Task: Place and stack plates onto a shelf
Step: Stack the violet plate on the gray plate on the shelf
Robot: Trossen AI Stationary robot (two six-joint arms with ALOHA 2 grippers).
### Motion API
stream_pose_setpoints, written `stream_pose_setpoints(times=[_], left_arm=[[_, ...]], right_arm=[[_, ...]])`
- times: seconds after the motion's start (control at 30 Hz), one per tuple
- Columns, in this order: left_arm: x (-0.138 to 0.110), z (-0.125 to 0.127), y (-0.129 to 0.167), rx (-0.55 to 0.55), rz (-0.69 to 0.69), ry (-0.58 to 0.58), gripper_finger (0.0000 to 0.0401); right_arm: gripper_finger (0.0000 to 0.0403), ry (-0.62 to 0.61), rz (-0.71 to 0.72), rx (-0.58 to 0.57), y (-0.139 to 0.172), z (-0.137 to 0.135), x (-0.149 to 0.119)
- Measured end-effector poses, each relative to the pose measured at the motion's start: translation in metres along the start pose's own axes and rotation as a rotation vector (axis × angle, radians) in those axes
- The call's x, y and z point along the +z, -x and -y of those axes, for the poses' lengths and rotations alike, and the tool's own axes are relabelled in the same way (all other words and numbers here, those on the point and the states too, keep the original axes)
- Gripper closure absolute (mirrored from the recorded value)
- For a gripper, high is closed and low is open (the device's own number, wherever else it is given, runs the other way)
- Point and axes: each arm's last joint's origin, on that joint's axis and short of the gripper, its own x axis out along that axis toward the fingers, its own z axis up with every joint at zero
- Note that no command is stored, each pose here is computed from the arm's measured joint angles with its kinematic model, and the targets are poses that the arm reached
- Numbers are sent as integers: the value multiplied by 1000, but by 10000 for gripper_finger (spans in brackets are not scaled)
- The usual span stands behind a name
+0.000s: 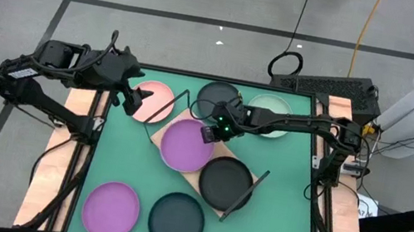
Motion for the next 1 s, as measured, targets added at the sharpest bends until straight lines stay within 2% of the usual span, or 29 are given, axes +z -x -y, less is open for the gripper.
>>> stream_pose_setpoints(times=[0.2, 0.37, 0.47, 0.57, 0.7, 0.8, 1.0], left_arm=[[0, 0, 0, 0, 0, 0, 80], [0, 0, 0, 0, 0, 8, 80], [0, 0, 0, 0, 0, 17, 80], [0, 0, 0, -13, -6, 22, 80], [-3, 6, 1, -149, -66, 15, 80], [-8, 20, 2, -276, -132, -56, 88], [-33, 51, -12, -335, -276, -265, 159]], right_arm=[[312, 1, 0, 0, 0, 0, 0], [285, -1, 10, 5, 3, 0, 2], [278, 12, 38, 36, 10, -3, 5], [279, 76, 98, 108, 20, -11, 9], [292, 150, 157, 183, 27, -20, 13], [305, 168, 164, 190, 28, -21, 13], [322, 205, 153, 172, 36, -20, 11]])
